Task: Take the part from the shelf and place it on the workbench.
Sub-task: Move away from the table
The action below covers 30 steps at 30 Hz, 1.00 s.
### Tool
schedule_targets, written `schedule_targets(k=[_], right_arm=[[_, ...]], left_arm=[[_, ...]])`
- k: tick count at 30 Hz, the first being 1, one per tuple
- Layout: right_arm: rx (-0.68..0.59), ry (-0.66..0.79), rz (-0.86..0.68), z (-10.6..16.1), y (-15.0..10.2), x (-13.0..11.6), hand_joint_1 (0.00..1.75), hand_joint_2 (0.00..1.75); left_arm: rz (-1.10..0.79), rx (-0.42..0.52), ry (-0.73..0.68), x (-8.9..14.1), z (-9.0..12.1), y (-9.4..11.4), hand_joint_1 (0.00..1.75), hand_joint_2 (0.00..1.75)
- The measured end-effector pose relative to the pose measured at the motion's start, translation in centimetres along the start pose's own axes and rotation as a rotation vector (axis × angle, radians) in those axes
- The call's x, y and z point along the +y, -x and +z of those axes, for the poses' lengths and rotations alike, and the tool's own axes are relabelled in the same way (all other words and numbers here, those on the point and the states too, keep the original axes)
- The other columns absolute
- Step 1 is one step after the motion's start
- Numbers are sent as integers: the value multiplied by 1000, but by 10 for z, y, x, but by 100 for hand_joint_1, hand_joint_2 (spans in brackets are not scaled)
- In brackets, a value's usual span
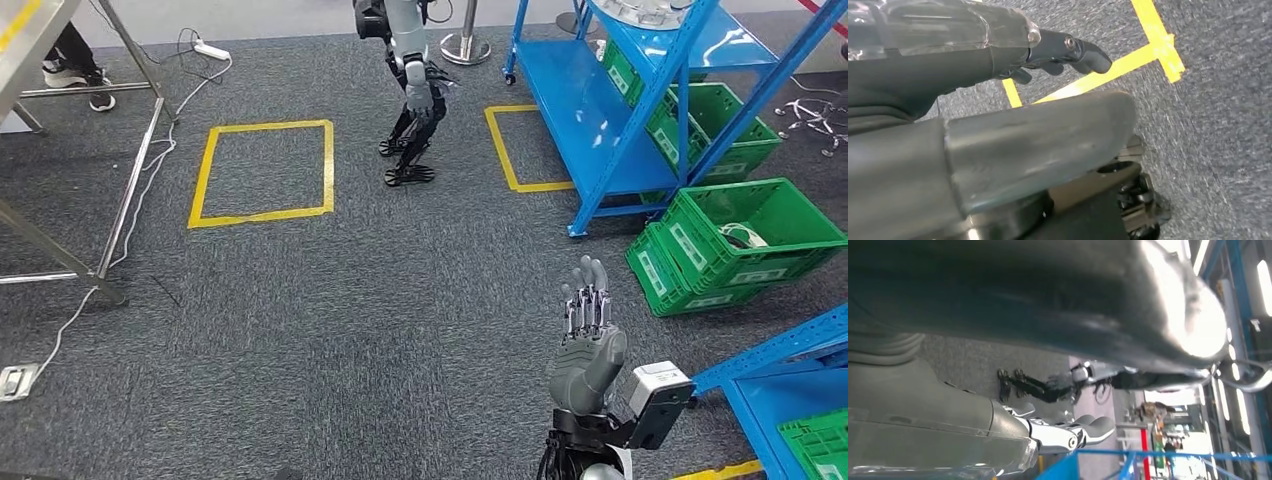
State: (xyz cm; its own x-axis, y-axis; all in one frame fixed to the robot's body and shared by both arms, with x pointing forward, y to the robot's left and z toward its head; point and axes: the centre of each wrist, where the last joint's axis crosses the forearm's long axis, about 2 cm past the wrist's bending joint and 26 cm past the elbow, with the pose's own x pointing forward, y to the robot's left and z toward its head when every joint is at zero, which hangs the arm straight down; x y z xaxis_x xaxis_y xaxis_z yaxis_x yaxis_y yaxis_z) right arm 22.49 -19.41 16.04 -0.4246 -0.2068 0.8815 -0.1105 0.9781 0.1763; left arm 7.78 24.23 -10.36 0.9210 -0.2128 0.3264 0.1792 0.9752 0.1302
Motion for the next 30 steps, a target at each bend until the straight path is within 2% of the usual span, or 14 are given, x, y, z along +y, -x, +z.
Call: schedule_targets(k=[24,30], right_arm=[[8,1,-2,1,1,1,0,0],[18,7,0,3,3,-1,0,0]], left_arm=[[1,9,7,-2,1,5,0,0],[2,-3,8,-2,0,0,0,0]])
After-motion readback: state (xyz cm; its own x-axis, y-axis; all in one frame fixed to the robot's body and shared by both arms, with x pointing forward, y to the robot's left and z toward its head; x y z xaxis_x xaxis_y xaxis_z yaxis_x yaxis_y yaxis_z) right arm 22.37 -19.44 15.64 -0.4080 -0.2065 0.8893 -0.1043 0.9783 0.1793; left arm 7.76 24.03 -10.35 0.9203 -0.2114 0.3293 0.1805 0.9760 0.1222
